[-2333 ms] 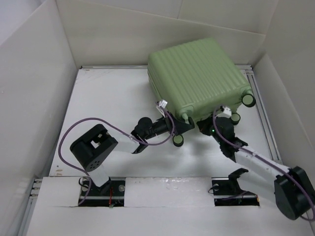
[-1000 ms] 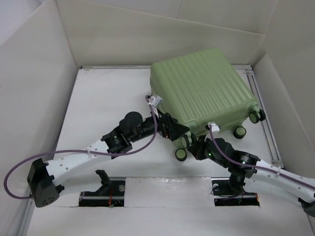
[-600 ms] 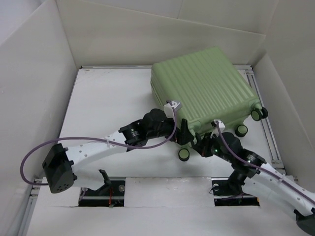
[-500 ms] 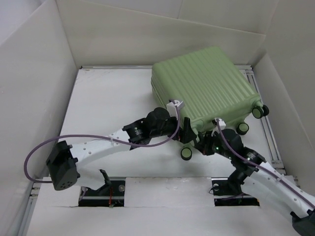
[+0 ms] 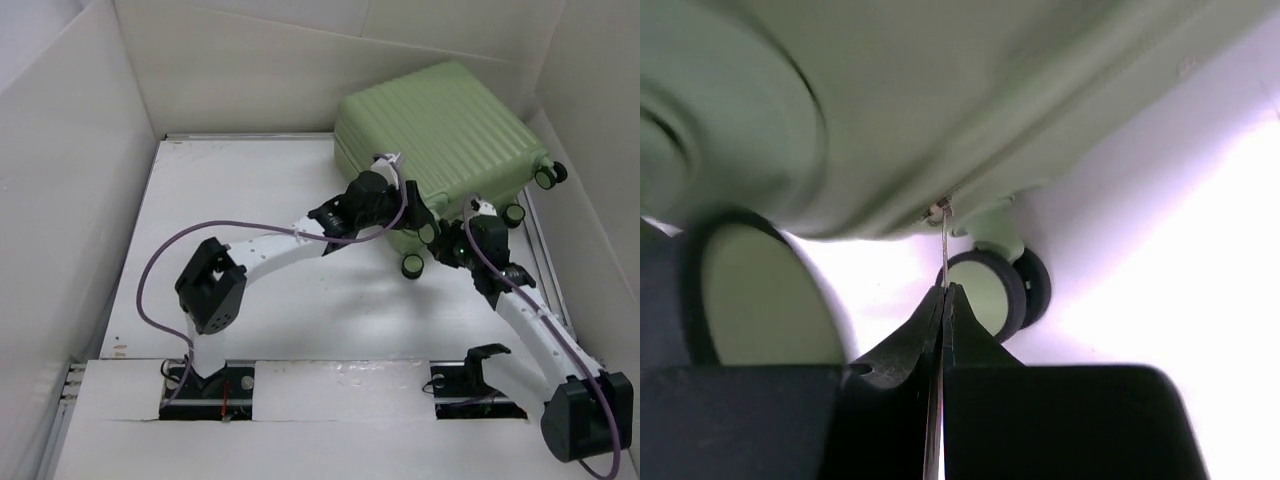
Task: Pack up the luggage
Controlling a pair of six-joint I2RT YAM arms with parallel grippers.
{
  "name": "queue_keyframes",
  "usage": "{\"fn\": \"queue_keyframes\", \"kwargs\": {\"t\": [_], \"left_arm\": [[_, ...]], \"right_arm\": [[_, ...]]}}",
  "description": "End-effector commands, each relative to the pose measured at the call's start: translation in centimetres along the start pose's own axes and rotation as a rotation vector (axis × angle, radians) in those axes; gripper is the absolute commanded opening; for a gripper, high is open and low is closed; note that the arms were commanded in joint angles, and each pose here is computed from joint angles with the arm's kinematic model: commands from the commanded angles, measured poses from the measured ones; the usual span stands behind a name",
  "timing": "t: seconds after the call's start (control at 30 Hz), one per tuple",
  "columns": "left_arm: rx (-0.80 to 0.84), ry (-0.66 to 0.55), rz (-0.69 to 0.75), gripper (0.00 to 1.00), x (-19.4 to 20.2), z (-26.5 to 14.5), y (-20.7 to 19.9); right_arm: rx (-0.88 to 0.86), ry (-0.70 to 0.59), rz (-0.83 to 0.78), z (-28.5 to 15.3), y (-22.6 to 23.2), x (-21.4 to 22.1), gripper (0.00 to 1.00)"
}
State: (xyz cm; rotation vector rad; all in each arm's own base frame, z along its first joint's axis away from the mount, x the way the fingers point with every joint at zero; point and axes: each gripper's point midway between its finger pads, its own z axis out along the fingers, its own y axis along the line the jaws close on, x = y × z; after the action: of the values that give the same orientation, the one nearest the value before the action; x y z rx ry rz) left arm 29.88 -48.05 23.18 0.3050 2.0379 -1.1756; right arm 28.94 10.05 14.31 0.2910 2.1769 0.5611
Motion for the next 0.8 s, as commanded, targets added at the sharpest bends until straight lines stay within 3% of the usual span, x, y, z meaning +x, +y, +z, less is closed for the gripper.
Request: {"fn": "queue_keyframes", "kwargs": {"t": [0.0,0.03,0.1,0.23,0.27,0.37,0.47,0.5,0.63,0.67,0.7,0.77], "left_arm": [[0.432,0.033,0.025,0.24,0.4,0.9,-11.2],[0.469,0.046,0.001,0.23,0.7,1.6,-11.7],[0.493,0.069,-0.029,0.21,1.5,2.2,-11.6],[0.536,0.076,-0.067,0.18,2.4,1.8,-11.5],[0.557,0.048,-0.061,0.17,2.0,0.9,-12.6],[0.565,0.0,-0.068,0.16,1.3,-1.6,-13.3],[0.536,0.012,-0.077,0.35,2.7,-3.7,-11.8],[0.537,-0.056,-0.078,0.53,0.9,-5.8,-12.4],[0.4,-0.204,-0.09,0.74,-0.9,-11.2,-8.0],[0.363,-0.233,-0.079,0.85,-1.1,-12.2,-7.1],[0.3,-0.237,-0.08,0.89,0.1,-12.9,-5.1],[0.228,-0.354,-0.069,0.94,-2.0,-16.5,-4.0]], "right_arm": [[-0.373,-0.194,0.001,-3.0,7.6,-2.4,0.0],[-0.388,-0.192,0.041,-2.6,6.9,-0.4,0.0],[-0.47,-0.239,0.095,-4.0,7.9,-0.1,0.0],[-0.607,-0.209,0.238,-5.2,9.8,1.6,0.0],[-0.712,-0.233,0.228,-6.6,11.8,1.3,0.0],[-0.746,-0.197,0.232,-6.3,13.5,1.9,0.0],[-0.763,-0.14,0.176,-6.0,15.2,2.6,0.0],[-0.719,-0.104,0.168,-5.4,14.9,3.6,0.0],[-0.616,0.026,0.087,-5.1,14.0,6.9,0.02],[-0.609,0.028,0.071,-5.5,14.2,6.8,0.1],[-0.596,0.025,0.041,-6.0,14.1,6.8,0.33],[-0.567,0.048,0.003,-7.3,14.4,6.6,0.56]]}}
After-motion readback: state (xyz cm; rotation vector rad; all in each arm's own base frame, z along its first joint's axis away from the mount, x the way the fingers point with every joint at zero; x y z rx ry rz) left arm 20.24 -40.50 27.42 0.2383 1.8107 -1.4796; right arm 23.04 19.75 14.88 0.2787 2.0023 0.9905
